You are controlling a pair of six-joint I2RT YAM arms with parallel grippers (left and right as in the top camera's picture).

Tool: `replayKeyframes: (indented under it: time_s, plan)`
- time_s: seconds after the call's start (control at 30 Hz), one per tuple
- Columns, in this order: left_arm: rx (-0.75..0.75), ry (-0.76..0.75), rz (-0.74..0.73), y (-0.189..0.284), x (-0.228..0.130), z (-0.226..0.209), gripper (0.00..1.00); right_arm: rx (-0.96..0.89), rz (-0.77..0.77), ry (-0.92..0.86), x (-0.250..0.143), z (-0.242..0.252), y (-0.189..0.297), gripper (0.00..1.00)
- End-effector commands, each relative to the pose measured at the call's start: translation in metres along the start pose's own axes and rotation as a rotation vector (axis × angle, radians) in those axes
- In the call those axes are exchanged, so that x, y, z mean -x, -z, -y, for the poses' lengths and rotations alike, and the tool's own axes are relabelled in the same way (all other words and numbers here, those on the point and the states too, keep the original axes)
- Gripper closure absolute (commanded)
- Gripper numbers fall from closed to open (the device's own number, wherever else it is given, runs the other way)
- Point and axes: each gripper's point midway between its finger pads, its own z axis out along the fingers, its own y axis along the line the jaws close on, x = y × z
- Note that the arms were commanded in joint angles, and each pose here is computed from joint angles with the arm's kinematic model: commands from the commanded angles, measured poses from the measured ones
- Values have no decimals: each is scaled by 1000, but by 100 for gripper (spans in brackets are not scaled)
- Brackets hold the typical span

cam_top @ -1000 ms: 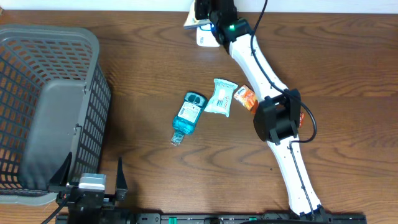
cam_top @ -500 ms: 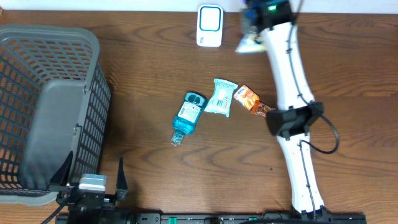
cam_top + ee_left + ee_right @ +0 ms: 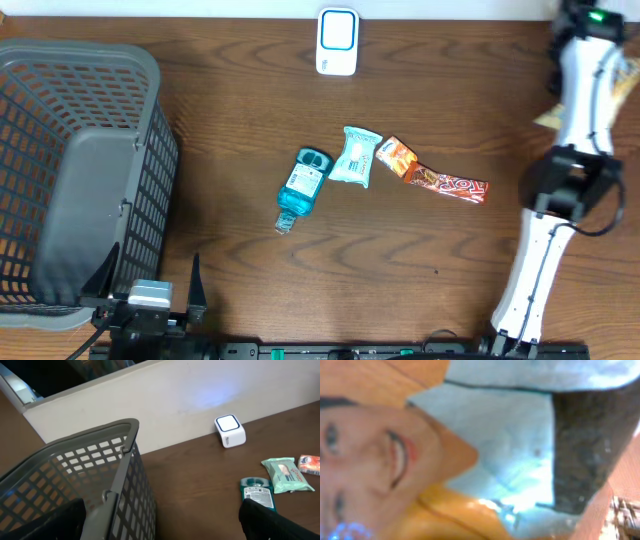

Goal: Scan the item barcode

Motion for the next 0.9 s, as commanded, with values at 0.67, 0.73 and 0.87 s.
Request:
replayKeyframes:
  time_s: [0.67, 0.73, 0.87]
  plan:
    - [9, -18, -1, 0, 0, -2, 2, 377, -225, -287, -10, 115, -84, 1]
    - [9, -17, -2, 0, -1, -2, 2, 409, -140, -310, 8, 118, -38, 1]
    - [9, -17, -1, 0, 0, -2, 2, 518, -43, -359, 24, 116, 36, 1]
